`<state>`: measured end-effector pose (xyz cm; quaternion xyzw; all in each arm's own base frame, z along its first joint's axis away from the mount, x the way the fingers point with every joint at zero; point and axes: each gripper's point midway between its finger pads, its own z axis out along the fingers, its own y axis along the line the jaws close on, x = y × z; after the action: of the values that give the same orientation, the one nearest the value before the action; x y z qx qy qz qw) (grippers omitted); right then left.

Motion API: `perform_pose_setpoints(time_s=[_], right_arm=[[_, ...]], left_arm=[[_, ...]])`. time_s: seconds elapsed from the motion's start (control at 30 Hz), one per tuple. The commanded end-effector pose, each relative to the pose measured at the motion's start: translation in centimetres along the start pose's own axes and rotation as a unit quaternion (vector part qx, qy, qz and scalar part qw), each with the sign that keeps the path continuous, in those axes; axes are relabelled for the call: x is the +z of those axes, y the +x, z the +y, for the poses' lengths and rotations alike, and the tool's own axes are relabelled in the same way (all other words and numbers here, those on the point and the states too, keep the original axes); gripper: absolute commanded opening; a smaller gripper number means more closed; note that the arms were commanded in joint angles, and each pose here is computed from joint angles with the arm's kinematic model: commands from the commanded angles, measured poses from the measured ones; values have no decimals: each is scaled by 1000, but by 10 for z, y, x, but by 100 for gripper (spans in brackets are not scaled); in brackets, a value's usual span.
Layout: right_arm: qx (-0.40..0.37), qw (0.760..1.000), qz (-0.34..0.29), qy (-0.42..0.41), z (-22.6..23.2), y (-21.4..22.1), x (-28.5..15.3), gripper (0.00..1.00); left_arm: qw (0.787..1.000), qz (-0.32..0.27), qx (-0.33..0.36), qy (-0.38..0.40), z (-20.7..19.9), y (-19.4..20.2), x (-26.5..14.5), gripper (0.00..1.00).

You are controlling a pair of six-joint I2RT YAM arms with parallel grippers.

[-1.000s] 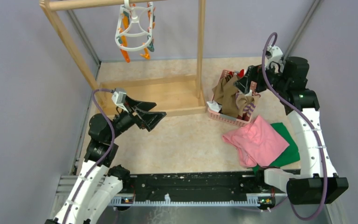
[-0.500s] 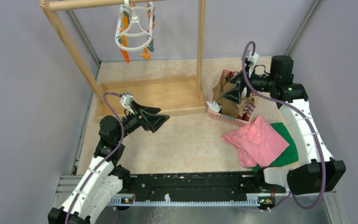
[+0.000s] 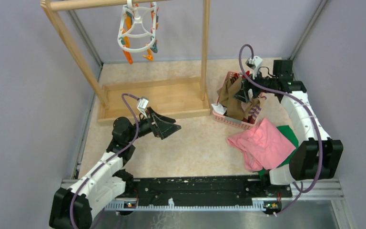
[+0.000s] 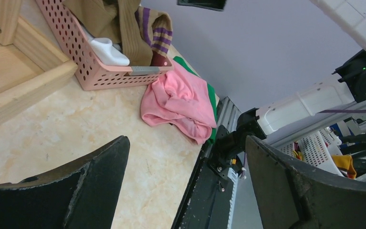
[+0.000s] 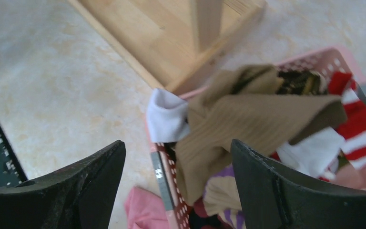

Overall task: Clip the socks to the hanger
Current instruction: Pick up the sock from the bin.

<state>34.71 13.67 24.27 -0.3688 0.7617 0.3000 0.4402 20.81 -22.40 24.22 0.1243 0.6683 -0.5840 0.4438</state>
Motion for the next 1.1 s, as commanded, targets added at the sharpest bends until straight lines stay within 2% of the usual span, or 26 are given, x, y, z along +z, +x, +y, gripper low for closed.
perform_pose_setpoints(time_s=[0.0,0.1,0.23,0.5,0.6,0.73,0.83,1.07], right_arm=[[20,990,6,138,-56,-3,-10,78],[26,985,23,168,-74,0,-10,71],[34,979,54,193,-98,6,-7,62],[92,983,72,144,-111,20,25,50],[112,985,71,112,-109,17,35,36],[117,989,52,76,-97,7,37,9],[86,995,18,56,-79,-12,28,0],[-76,995,-62,-4,-19,-77,-16,0]], left_arm=[[998,-24,45,26,-10,-9,9,98],[997,-41,57,24,-3,-18,17,98],[997,-31,59,34,10,-19,32,98],[996,11,39,76,26,-13,59,92],[994,11,41,96,21,-16,62,90],[993,7,46,106,14,-19,60,89],[993,8,51,106,11,-20,59,89],[992,4,40,123,1,-29,64,83]])
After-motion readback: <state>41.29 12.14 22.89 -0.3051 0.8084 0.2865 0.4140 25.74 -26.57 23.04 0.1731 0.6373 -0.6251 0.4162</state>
